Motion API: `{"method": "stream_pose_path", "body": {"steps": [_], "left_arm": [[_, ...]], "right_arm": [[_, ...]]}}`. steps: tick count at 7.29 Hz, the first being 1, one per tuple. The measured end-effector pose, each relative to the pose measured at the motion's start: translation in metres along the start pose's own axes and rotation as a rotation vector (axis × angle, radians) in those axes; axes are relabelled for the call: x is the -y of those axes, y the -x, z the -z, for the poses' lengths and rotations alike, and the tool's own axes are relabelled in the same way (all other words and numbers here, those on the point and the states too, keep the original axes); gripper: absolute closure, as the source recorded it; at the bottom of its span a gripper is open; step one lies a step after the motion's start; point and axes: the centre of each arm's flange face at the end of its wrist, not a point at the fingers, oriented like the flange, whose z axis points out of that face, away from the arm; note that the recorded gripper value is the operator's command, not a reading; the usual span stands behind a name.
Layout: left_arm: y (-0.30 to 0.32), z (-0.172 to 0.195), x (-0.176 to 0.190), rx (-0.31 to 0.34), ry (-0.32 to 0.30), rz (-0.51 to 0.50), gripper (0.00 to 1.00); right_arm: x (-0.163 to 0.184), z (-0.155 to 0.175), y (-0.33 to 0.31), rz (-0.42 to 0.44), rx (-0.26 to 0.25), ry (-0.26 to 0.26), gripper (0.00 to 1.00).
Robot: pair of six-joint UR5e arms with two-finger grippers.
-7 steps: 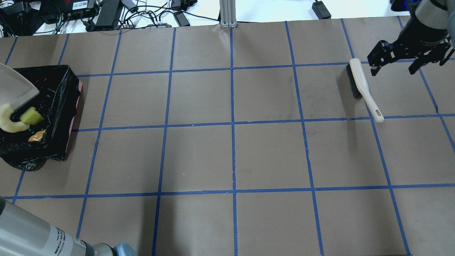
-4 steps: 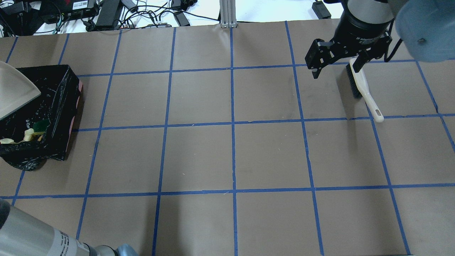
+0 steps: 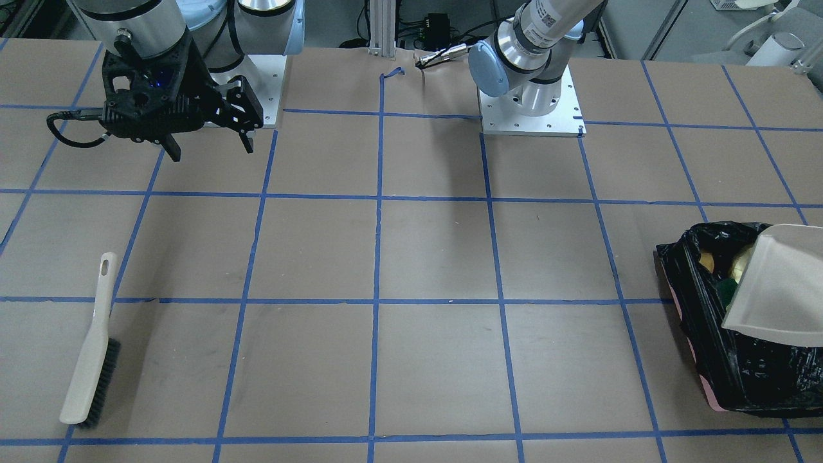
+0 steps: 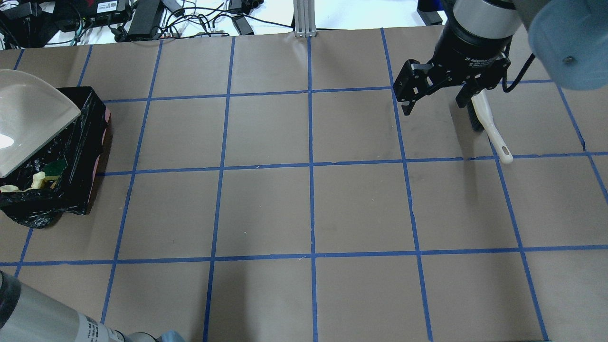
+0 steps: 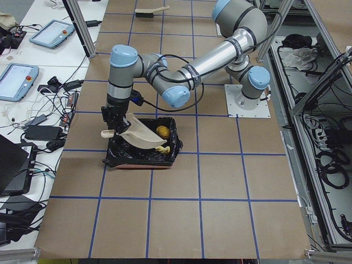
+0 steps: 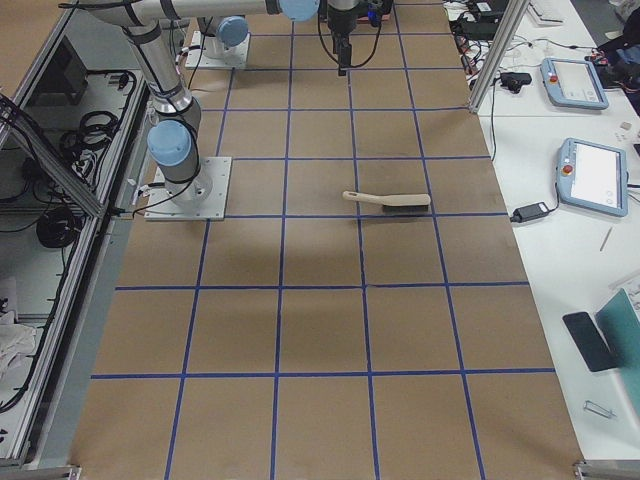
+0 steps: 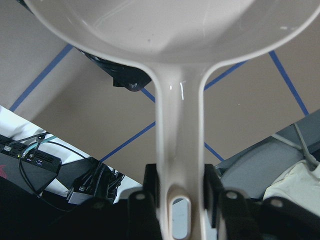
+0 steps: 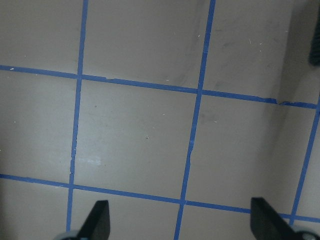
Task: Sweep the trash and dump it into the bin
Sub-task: 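Lower the empty dustpan with the left gripper back onto the table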
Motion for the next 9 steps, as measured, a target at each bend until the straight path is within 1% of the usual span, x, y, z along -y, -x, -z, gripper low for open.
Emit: {"method": "stream_pose_path", "body": {"steps": [1,2,3,4,6,9], "left_arm": [[0.008,0.008,0.012,0.009,-0.056,0.068,0.97],[0.015,0.010,0.024,0.020,-0.125,0.144,0.96],[0.026,0.005,0.039,0.024,-0.201,0.220,0.96],[0.045,-0.001,0.059,0.018,-0.256,0.285,0.96],[0.091,-0.002,0.106,-0.006,-0.310,0.396,0.95],[0.146,-0.021,0.169,-0.084,-0.371,0.586,0.93]], "right_arm": [[-0.001,-0.002,0.000,0.000,-0.002,0.008,0.00],[-0.002,-0.003,0.000,-0.001,-0.004,0.016,0.00],[-0.002,-0.003,-0.001,-0.001,-0.005,0.022,0.00],[-0.003,-0.002,-0.002,-0.002,-0.009,0.024,0.00],[-0.009,0.003,-0.003,-0.004,-0.021,0.025,0.00],[-0.011,0.002,-0.004,0.000,-0.018,0.029,0.00]]}}
